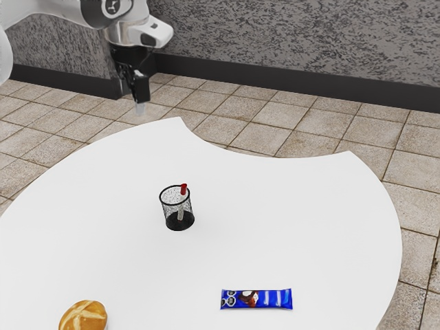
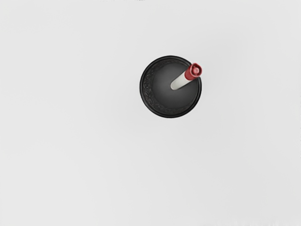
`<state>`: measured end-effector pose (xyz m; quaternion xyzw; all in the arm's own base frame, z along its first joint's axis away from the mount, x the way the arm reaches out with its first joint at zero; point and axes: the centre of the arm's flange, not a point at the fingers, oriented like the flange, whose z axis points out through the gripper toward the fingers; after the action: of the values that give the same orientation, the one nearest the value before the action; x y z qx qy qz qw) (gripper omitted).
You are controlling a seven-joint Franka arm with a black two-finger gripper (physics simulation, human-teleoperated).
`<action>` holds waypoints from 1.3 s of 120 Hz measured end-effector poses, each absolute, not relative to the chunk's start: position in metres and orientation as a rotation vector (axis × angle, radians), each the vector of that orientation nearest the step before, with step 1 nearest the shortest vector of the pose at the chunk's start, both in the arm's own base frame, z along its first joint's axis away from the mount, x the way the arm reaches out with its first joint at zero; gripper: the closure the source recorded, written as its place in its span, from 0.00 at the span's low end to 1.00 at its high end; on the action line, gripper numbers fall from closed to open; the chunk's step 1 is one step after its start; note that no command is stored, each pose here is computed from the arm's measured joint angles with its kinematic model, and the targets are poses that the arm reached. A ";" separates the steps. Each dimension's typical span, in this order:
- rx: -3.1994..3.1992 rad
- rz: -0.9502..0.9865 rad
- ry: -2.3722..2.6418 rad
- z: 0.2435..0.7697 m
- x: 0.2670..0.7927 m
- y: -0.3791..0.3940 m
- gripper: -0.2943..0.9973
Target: Take the marker out of the pen holder and place it to the left of the pen holder.
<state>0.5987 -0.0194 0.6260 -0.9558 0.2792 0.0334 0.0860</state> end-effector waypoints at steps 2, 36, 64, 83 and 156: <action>-2.845 0.100 0.847 0.626 0.599 -0.021 0.23; -2.736 0.148 1.166 0.587 0.630 -0.108 0.23; -2.742 0.360 1.215 0.483 0.668 -0.118 0.23; -2.850 0.455 1.187 0.430 0.682 -0.094 0.23; -2.870 0.570 1.117 0.359 0.692 -0.049 0.30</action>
<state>0.6920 -0.0487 0.3587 -0.9163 0.3567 0.1819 0.0045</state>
